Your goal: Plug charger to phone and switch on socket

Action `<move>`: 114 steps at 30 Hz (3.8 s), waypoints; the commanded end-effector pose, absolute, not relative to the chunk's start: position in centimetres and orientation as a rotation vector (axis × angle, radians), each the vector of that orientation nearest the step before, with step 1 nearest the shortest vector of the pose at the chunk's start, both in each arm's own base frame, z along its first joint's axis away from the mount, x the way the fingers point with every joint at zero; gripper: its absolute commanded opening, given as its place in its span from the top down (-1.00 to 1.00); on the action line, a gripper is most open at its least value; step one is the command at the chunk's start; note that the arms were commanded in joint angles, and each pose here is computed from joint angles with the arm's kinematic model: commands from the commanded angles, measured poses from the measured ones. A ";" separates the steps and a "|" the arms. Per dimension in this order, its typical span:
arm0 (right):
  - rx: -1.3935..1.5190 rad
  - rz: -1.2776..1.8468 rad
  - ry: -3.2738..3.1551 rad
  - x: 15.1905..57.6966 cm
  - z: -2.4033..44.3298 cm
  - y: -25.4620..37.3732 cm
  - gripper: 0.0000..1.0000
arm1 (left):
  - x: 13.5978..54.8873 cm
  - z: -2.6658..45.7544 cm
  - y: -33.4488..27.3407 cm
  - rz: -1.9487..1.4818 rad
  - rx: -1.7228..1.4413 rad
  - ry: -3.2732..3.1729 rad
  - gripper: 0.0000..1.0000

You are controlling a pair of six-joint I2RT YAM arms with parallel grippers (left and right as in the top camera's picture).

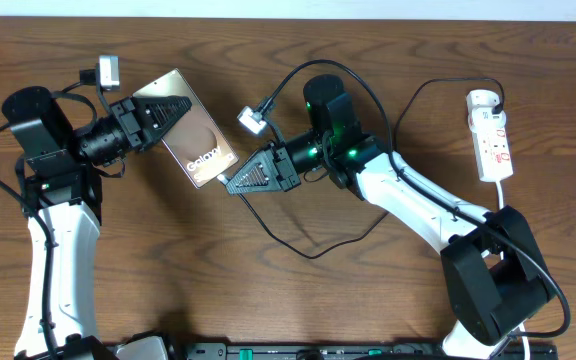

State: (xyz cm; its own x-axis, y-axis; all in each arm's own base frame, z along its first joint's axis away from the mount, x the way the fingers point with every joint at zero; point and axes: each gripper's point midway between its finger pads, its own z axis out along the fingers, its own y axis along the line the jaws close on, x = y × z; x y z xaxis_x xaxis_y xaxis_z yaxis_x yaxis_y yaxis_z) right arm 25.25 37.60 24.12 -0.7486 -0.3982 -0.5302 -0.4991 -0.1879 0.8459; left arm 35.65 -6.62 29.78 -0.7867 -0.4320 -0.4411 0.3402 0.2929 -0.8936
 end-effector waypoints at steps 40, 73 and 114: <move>-1.019 2.031 1.945 27.2 24.8 37.4 0.98 | 35.0 30.5 -4.8 -1.575 -0.077 1.900 0.85; -0.928 2.011 2.025 28.0 24.1 37.5 0.98 | 36.1 34.2 -4.2 -1.560 -0.085 1.805 0.85; 0.143 0.045 3.282 26.6 1.2 11.5 0.98 | 35.8 35.3 -4.3 -1.578 -0.069 1.783 0.86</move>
